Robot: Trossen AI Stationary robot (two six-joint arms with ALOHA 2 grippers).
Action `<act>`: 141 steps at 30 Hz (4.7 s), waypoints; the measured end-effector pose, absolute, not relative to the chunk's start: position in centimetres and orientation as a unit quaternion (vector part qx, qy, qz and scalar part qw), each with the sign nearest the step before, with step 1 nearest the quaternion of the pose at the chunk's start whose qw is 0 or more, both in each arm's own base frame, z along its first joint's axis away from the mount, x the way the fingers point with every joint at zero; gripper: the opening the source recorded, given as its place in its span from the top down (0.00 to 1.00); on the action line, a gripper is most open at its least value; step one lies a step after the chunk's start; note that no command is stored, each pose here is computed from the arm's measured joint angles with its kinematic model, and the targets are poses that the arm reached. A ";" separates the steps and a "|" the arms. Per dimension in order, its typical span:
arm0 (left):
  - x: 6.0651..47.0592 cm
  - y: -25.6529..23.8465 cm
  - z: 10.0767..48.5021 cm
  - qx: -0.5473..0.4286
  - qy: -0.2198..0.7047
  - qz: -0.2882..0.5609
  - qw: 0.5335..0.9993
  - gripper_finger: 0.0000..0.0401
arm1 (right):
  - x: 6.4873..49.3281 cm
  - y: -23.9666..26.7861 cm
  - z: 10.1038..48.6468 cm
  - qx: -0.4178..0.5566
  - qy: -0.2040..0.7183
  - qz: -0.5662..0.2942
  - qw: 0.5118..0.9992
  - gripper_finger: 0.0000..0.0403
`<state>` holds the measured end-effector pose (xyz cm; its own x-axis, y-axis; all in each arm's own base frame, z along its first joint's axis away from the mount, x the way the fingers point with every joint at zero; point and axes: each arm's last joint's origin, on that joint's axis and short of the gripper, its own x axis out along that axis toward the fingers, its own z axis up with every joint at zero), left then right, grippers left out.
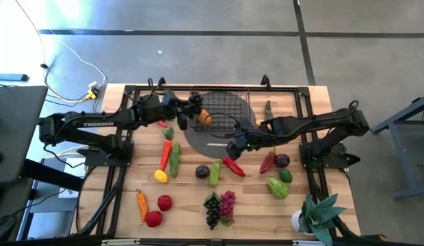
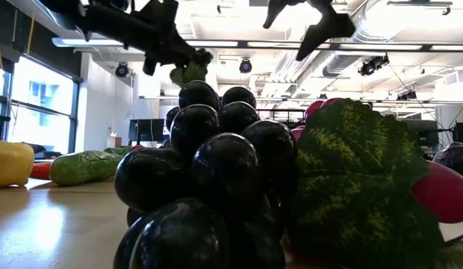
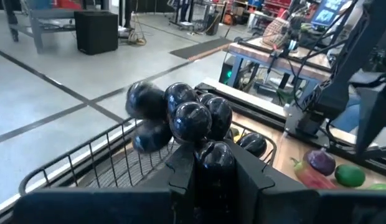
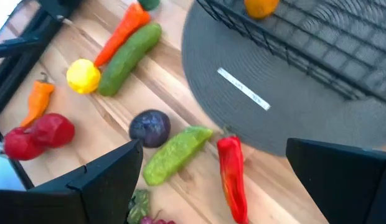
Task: Build produce basket
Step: Put the top black grapes into the black wire basket, then put the red chili pepper into the black wire basket
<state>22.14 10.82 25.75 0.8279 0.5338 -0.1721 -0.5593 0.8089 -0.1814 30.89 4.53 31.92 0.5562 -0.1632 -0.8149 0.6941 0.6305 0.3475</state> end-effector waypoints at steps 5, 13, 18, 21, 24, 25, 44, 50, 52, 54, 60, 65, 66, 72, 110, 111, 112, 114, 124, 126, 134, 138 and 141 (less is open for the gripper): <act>23.1 11.3 24.7 -0.113 0.065 0.288 0.949 0.87 | 31.0 5.9 31.4 0.334 0.403 -0.254 0.813 0.06; 24.1 11.8 23.5 -0.113 0.071 0.296 0.946 0.82 | 31.8 7.9 29.5 0.320 0.437 -0.245 0.804 0.06; 24.2 12.0 23.4 -0.112 0.065 0.297 0.946 0.73 | 32.6 8.8 27.8 0.313 0.459 -0.249 0.793 0.06; 24.2 12.0 23.4 -0.103 0.067 0.298 0.947 0.68 | 33.1 9.2 26.7 0.315 0.468 -0.260 0.784 0.06; 24.2 12.1 23.4 -0.090 0.071 0.297 0.948 0.63 | 33.5 9.3 25.8 0.321 0.476 -0.276 0.771 0.06; 24.2 12.1 23.4 -0.087 0.072 0.297 0.948 0.61 | 33.6 9.4 25.4 0.322 0.480 -0.281 0.766 0.06; 25.1 12.4 25.7 -0.087 0.103 0.293 0.946 0.47 | 34.3 9.7 21.7 0.321 0.537 -0.325 0.709 0.06; 25.6 12.7 28.3 -0.065 0.172 0.289 0.939 0.47 | 34.6 9.8 19.9 0.299 0.561 -0.339 0.693 0.06; 25.6 12.7 29.1 -0.069 0.183 0.290 0.937 0.47 | 34.8 9.8 19.2 0.294 0.566 -0.344 0.689 0.06; 25.5 12.6 29.9 -0.067 0.193 0.289 0.935 0.47 | 35.0 9.8 18.5 0.290 0.571 -0.348 0.684 0.06; 24.3 12.1 32.3 -0.049 0.183 0.285 0.939 0.47 | 35.5 10.0 16.7 0.286 0.582 -0.356 0.673 0.06; 22.8 11.4 33.7 -0.034 0.166 0.286 0.943 0.47 | 36.0 10.2 15.2 0.299 0.590 -0.359 0.658 0.08; 22.5 11.2 33.9 -0.037 0.165 0.286 0.943 0.47 | 36.1 10.2 14.9 0.300 0.591 -0.359 0.657 0.09; 20.9 10.4 35.0 -0.035 0.155 0.287 0.945 0.47 | 36.5 10.4 14.2 0.312 0.590 -0.354 0.655 0.18; 17.1 8.8 32.9 -0.057 0.328 0.303 0.893 0.47 | 37.5 11.7 20.3 0.388 0.486 -0.404 0.671 0.88; 17.0 8.8 32.8 -0.057 0.336 0.311 0.887 0.47 | 37.6 11.6 20.8 0.382 0.483 -0.406 0.675 0.88; 16.8 8.8 32.7 -0.057 0.344 0.319 0.881 0.47 | 37.7 11.4 21.4 0.374 0.482 -0.409 0.678 0.87; 16.5 8.8 32.4 -0.055 0.362 0.336 0.868 0.47 | 38.0 10.8 22.6 0.360 0.474 -0.416 0.688 0.87; 15.5 9.0 31.7 -0.078 0.403 0.364 0.836 0.47 | 39.8 5.1 27.7 0.285 0.462 -0.402 0.737 0.87; 15.5 9.0 31.6 -0.080 0.406 0.365 0.834 0.47 | 40.1 3.7 28.3 0.265 0.463 -0.396 0.748 0.87; 15.3 8.9 31.5 -0.093 0.416 0.367 0.827 0.47 | 40.3 -2.4 28.7 0.210 0.497 -0.377 0.753 0.87; 15.2 8.9 31.4 -0.093 0.419 0.367 0.825 0.47 | 40.1 -5.1 28.7 0.181 0.512 -0.371 0.754 0.87; 15.2 8.9 31.4 -0.093 0.421 0.368 0.824 0.47 | 39.8 -7.2 28.7 0.175 0.522 -0.367 0.750 0.87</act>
<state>15.22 8.88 31.37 0.3755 0.5275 -0.7621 -0.6841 0.7125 0.1562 39.82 -7.19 28.66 0.1861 -0.3672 -0.9113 0.7331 0.6695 -0.1201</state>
